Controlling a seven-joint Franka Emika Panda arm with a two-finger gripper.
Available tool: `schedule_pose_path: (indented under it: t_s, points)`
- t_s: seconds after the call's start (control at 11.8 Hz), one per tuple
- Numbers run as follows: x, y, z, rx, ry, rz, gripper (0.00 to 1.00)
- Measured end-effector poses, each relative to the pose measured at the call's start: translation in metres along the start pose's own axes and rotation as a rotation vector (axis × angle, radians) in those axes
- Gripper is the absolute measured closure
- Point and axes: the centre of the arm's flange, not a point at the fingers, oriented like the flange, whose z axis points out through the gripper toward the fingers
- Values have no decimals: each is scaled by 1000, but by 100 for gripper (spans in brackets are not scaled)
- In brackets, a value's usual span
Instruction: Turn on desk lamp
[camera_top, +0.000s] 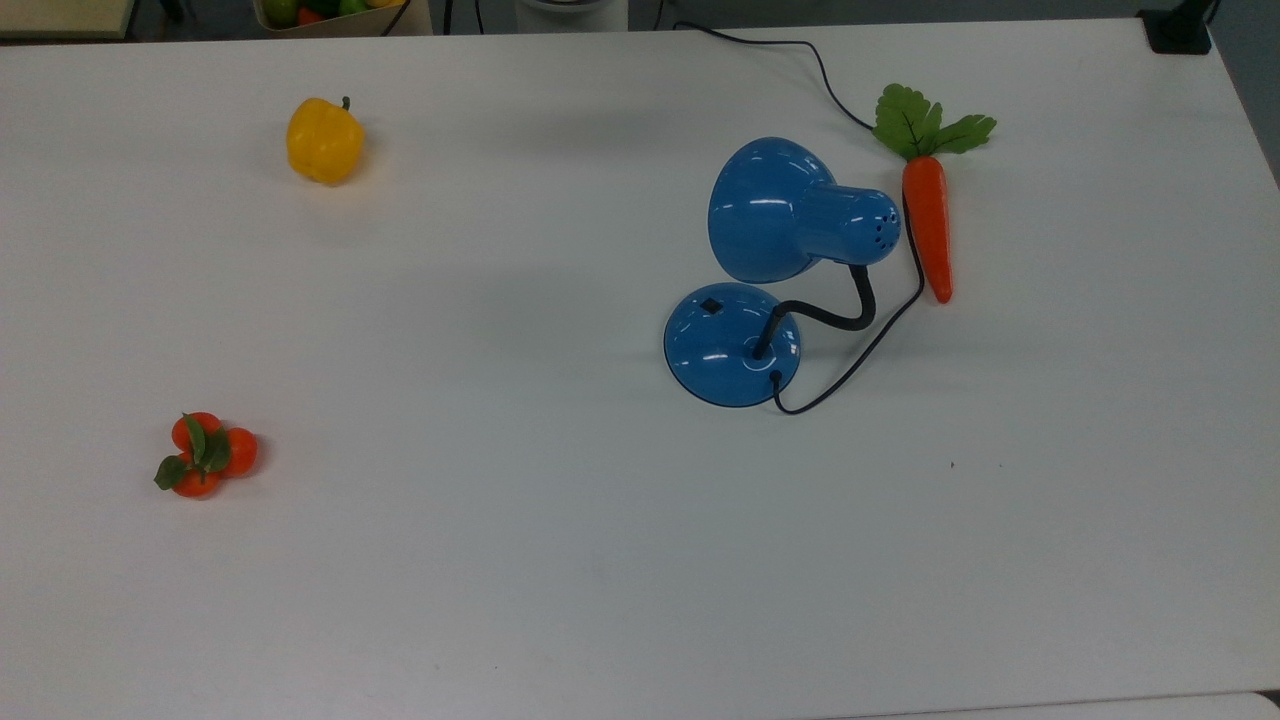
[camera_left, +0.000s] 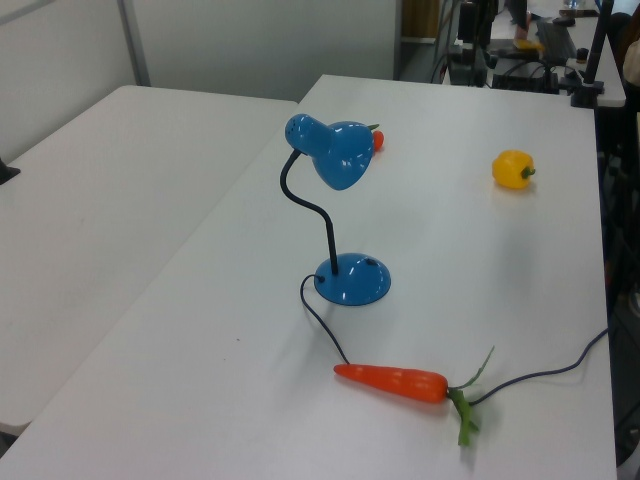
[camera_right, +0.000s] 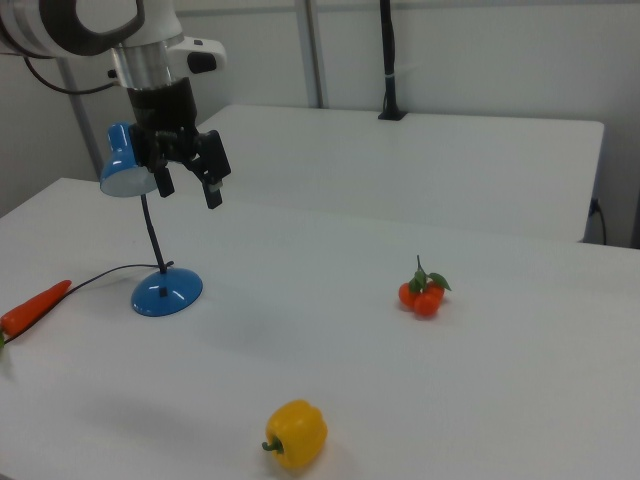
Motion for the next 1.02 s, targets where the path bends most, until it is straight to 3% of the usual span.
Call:
schedule_pose_path:
  t_s: [1.02]
  points:
    - [0,-1,0,0,0,-11,0]
